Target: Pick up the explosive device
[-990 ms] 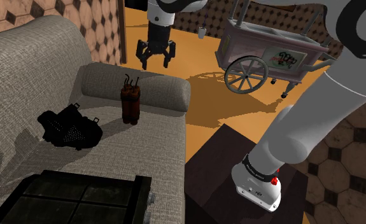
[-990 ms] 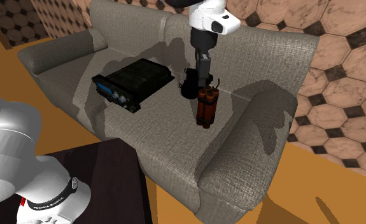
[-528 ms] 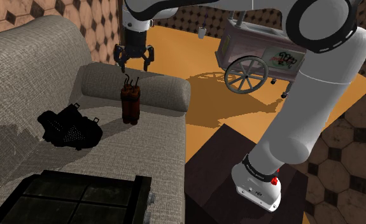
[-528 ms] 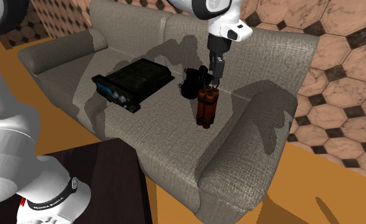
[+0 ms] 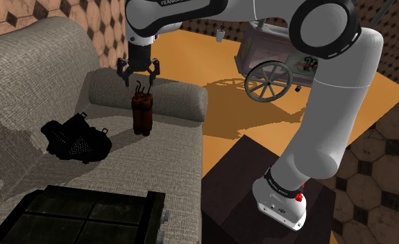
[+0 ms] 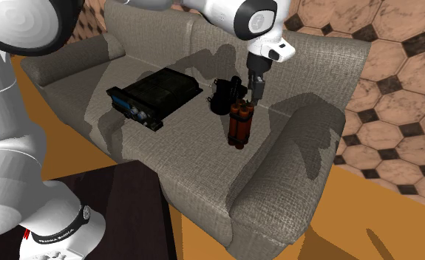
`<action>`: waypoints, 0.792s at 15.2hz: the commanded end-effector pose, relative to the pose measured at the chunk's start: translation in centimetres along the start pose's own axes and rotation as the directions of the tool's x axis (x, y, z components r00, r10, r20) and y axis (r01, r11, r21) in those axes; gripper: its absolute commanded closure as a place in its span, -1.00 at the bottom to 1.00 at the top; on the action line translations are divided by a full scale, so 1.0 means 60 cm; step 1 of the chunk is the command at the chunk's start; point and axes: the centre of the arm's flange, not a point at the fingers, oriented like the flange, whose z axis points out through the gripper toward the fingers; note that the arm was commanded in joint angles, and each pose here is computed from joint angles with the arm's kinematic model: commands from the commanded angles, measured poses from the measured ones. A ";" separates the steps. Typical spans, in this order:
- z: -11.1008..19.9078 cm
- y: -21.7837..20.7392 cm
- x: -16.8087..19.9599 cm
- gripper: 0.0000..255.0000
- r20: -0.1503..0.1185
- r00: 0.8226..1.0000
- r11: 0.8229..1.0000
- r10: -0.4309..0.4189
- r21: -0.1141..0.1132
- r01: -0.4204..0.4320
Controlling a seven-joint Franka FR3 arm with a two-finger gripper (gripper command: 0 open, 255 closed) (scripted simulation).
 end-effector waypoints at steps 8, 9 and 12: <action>0.023 0.001 0.000 1.00 0.000 1.000 1.000 0.000 0.000 0.000; 0.023 0.001 0.000 1.00 0.000 1.000 1.000 0.000 0.000 0.000; 0.023 0.001 0.000 1.00 0.000 1.000 1.000 0.000 0.000 0.000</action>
